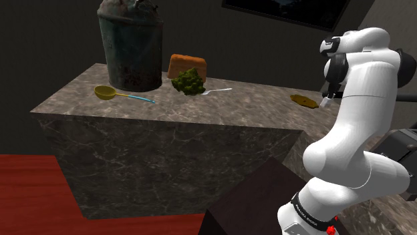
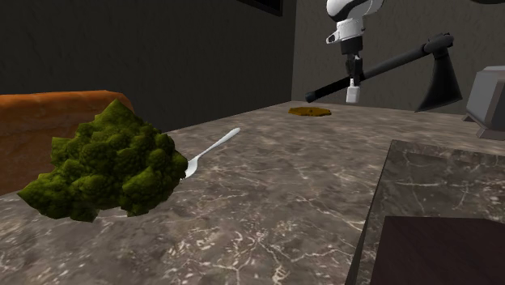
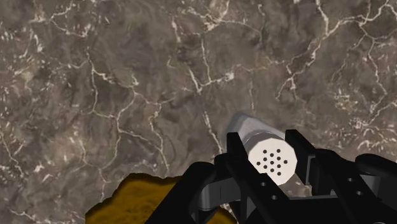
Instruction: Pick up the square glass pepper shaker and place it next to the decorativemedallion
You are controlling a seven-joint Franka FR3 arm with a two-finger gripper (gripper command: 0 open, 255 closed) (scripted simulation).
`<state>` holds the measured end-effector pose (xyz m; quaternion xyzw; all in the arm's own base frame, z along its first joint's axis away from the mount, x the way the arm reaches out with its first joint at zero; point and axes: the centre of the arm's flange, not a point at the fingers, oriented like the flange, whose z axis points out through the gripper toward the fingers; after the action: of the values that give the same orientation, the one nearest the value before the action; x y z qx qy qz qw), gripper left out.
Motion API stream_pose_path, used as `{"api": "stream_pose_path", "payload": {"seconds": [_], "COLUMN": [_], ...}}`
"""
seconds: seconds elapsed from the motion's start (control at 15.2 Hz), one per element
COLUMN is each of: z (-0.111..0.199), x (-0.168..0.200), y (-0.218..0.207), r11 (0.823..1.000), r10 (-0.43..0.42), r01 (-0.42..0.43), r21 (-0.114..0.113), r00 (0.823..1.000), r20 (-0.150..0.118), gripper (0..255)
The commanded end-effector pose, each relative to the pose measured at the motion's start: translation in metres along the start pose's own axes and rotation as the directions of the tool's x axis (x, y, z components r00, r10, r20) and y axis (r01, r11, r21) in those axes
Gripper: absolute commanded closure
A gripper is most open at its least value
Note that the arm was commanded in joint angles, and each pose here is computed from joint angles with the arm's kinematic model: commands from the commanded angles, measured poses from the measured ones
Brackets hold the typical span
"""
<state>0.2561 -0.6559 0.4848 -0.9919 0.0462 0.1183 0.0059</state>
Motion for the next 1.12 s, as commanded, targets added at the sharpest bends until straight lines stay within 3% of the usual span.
{"api": "stream_pose_path", "payload": {"seconds": [0.0, 0.53, 1.06], "z": [0.010, 0.051, 0.051], "x": [0.002, 0.012, 0.012], "y": [0.000, 0.000, 0.000], "r11": [1.000, 1.000, 1.000], "r10": [0.000, 0.000, 0.000], "r01": [0.000, 0.000, 0.000], "r21": [0.000, 0.000, 0.000], "r00": [1.000, 1.000, 1.000], "r20": [0.000, 0.000, 0.000], "gripper": [255, 255, 255]}}
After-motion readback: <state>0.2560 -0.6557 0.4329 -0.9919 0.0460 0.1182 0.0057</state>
